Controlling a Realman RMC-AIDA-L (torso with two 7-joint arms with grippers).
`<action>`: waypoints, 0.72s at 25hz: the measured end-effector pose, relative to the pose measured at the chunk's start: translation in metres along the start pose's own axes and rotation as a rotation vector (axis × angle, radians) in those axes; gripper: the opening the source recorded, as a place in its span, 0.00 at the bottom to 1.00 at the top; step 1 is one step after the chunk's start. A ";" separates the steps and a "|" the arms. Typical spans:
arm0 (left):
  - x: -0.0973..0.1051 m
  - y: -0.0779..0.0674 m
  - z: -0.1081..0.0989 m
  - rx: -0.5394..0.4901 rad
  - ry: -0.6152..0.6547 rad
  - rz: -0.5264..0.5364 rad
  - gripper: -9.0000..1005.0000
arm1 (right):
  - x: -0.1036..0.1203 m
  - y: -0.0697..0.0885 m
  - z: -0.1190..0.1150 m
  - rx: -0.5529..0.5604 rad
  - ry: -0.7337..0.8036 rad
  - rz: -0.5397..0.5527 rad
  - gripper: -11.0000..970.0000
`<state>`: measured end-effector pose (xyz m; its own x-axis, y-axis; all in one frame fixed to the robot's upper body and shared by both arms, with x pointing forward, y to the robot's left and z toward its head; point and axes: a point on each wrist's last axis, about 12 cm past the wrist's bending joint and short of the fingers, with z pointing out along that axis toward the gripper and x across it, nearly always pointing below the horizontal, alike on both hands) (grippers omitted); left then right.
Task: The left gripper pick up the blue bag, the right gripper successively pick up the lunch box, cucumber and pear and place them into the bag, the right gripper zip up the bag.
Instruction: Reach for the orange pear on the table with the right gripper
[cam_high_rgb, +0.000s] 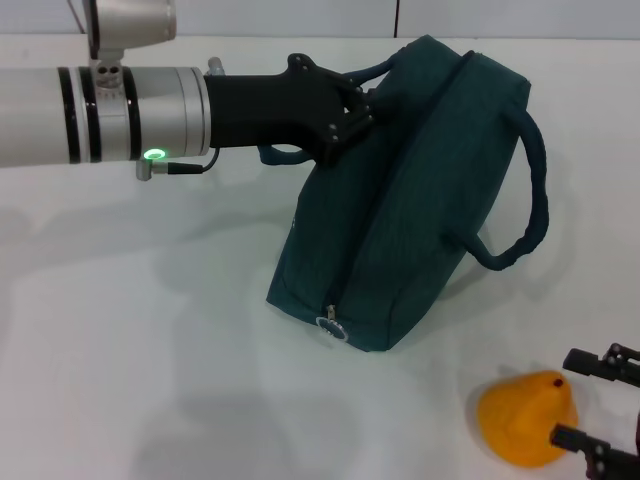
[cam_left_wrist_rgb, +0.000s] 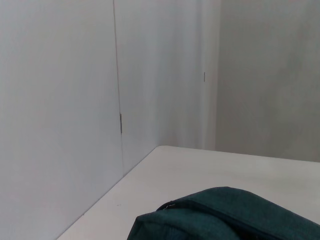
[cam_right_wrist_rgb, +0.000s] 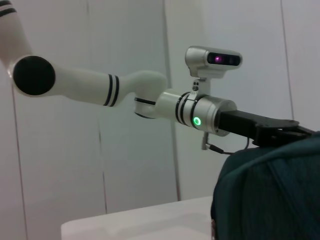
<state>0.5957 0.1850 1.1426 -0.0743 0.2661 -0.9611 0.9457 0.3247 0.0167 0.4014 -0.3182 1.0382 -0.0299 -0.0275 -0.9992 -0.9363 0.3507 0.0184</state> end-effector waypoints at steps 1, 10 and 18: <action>0.000 0.000 0.000 0.000 0.000 0.000 0.05 | 0.001 0.000 0.001 0.007 0.002 0.001 0.75; 0.000 0.000 0.000 0.001 0.002 0.013 0.05 | 0.005 -0.005 0.006 0.038 0.027 0.007 0.66; 0.000 0.002 0.000 -0.009 0.002 0.027 0.05 | 0.004 -0.006 0.008 0.037 0.020 0.006 0.60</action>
<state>0.5972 0.1858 1.1432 -0.0500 0.2768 -0.9596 0.9445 0.3254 0.0447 0.4102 -0.3126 1.0338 -0.0427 -0.0444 -0.9981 -0.9225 0.3853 0.0224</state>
